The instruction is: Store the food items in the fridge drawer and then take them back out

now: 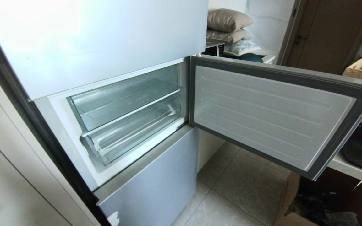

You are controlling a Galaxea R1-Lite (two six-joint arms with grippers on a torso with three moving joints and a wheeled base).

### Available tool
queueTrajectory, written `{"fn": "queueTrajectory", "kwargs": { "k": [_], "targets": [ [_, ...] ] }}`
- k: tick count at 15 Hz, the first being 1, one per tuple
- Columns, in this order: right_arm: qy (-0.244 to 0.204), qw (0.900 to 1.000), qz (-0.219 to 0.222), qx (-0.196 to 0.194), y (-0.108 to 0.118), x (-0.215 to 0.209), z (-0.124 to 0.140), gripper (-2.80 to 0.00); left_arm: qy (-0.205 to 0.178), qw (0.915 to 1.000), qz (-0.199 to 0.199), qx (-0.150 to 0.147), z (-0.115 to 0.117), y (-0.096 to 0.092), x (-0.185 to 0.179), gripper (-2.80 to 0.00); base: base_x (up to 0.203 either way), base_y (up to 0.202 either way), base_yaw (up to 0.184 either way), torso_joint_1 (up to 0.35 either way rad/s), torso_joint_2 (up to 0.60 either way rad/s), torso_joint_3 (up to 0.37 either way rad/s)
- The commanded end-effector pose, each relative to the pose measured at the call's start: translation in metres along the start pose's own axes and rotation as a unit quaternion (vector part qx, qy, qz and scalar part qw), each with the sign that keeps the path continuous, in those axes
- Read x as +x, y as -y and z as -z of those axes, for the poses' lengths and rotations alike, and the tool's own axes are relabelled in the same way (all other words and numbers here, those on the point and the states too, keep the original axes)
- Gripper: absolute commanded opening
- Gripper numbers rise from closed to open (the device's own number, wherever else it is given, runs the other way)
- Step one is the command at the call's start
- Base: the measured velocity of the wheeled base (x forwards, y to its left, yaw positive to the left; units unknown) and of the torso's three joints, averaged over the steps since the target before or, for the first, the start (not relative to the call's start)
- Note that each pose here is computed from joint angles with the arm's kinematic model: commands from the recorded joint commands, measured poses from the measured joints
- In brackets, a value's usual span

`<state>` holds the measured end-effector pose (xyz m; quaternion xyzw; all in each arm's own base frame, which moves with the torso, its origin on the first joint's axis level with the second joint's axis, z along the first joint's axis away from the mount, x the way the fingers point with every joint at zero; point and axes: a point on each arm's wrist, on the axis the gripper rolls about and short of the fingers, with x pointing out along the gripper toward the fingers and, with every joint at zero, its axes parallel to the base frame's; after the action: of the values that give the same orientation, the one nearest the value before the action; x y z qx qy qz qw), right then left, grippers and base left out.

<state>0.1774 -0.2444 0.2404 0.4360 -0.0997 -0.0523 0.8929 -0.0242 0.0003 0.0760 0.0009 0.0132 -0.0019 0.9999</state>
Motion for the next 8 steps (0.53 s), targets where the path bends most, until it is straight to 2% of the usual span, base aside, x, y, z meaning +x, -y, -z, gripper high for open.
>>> {"fn": "queueTrajectory", "kwargs": {
  "k": [1, 3, 5, 8],
  "targets": [
    [-0.066, 0.995, -0.01, 0.079, 0.037, 0.032, -0.001, -2.8, 0.0, 1.0, 0.0, 0.0, 0.0, 0.0, 0.0, -2.8, 0.0, 0.0, 0.0, 0.0, 0.0, 0.0],
    [-0.115, 0.985, -0.027, 0.121, 0.041, 0.069, 0.007, -2.8, 0.0, 1.0, 0.0, 0.0, 0.0, 0.0, 0.0, -2.8, 0.0, 0.0, 0.0, 0.0, 0.0, 0.0],
    [-0.163, 0.973, -0.02, 0.163, 0.043, 0.098, 0.023, -2.8, 0.0, 1.0, 0.0, 0.0, 0.0, 0.0, 0.0, -2.8, 0.0, 0.0, 0.0, 0.0, 0.0, 0.0],
    [-0.217, 0.958, -0.024, 0.187, 0.039, 0.125, 0.052, -2.8, 0.0, 1.0, 0.0, 0.0, 0.0, 0.0, 0.0, -2.8, 0.0, 0.0, 0.0, 0.0, 0.0, 0.0]
  ]
}}
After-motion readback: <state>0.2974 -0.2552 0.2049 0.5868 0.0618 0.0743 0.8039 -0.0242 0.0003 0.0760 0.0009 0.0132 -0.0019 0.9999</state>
